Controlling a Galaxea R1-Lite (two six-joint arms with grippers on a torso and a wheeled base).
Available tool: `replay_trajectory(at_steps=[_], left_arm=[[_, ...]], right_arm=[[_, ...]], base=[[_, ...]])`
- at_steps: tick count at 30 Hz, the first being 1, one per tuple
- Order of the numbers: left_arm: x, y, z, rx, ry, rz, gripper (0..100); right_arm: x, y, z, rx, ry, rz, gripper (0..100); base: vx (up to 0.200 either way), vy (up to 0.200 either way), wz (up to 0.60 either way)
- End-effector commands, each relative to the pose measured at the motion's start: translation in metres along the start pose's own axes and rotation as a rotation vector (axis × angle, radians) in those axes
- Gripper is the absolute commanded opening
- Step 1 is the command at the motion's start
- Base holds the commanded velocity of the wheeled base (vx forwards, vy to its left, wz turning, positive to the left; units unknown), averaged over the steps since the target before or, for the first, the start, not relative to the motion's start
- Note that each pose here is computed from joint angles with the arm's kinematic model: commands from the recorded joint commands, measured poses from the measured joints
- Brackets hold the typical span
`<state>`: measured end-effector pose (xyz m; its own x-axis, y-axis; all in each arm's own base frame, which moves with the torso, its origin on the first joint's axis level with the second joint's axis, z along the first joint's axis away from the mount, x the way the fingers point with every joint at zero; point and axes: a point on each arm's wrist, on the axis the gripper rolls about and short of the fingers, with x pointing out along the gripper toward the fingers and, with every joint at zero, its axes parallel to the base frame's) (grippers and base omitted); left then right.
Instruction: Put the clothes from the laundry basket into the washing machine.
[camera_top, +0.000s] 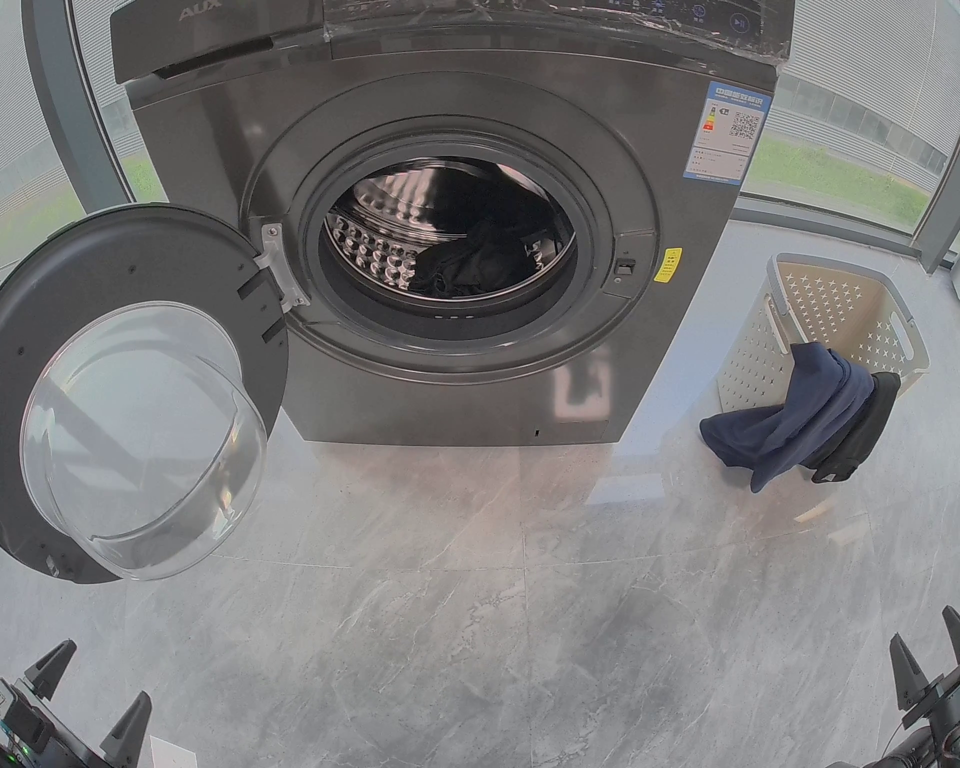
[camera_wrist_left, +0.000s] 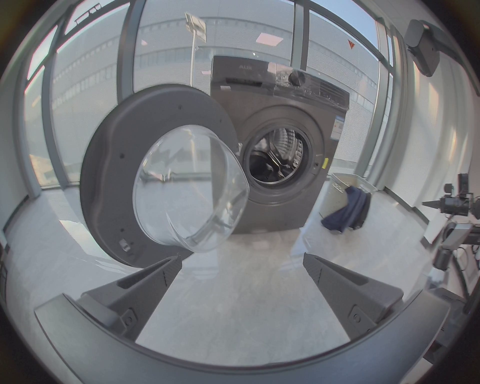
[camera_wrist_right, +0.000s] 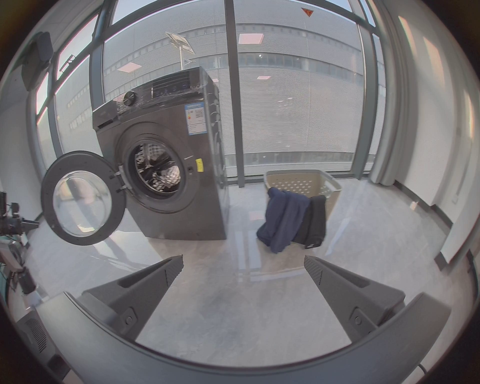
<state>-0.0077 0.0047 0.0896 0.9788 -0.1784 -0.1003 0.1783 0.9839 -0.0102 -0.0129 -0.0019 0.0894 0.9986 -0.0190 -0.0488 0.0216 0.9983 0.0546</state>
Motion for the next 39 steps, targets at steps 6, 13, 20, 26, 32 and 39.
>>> replay_trajectory(at_steps=[6, 13, 20, 26, 32, 39], left_arm=[[-0.0135, -0.0069, -0.0085, 0.054, -0.165, 0.213, 100], [-0.0139, -0.0056, -0.0092, 0.056, -0.146, 0.273, 100], [-0.0126, -0.007, -0.0152, -0.039, -0.089, 0.186, 100], [-0.0123, -0.0066, -0.015, -0.018, -0.102, 0.202, 100], [-0.0123, -0.0067, -0.015, -0.02, -0.102, 0.197, 100], [-0.0122, -0.007, -0.015, -0.007, -0.1, 0.187, 100]], right_arm=[[-0.0084, 0.0, -0.013, -0.023, -0.04, -0.053, 100], [-0.0087, -0.0001, -0.0131, -0.023, -0.049, -0.048, 100], [-0.0087, 0.0001, -0.0134, -0.039, -0.046, -0.036, 100], [-0.0087, 0.0002, -0.0136, -0.036, -0.044, -0.036, 100], [-0.0087, 0.0002, -0.0136, -0.037, -0.044, -0.036, 100], [-0.0087, 0.0002, -0.0136, -0.037, -0.044, -0.038, 100]], base=[[0.0, 0.0, 0.0], [0.0, -0.143, 0.0], [0.0, -0.2, 0.0], [-0.1, -0.2, 0.0], [0.0, -0.2, 0.0], [0.0, -0.2, 0.0]])
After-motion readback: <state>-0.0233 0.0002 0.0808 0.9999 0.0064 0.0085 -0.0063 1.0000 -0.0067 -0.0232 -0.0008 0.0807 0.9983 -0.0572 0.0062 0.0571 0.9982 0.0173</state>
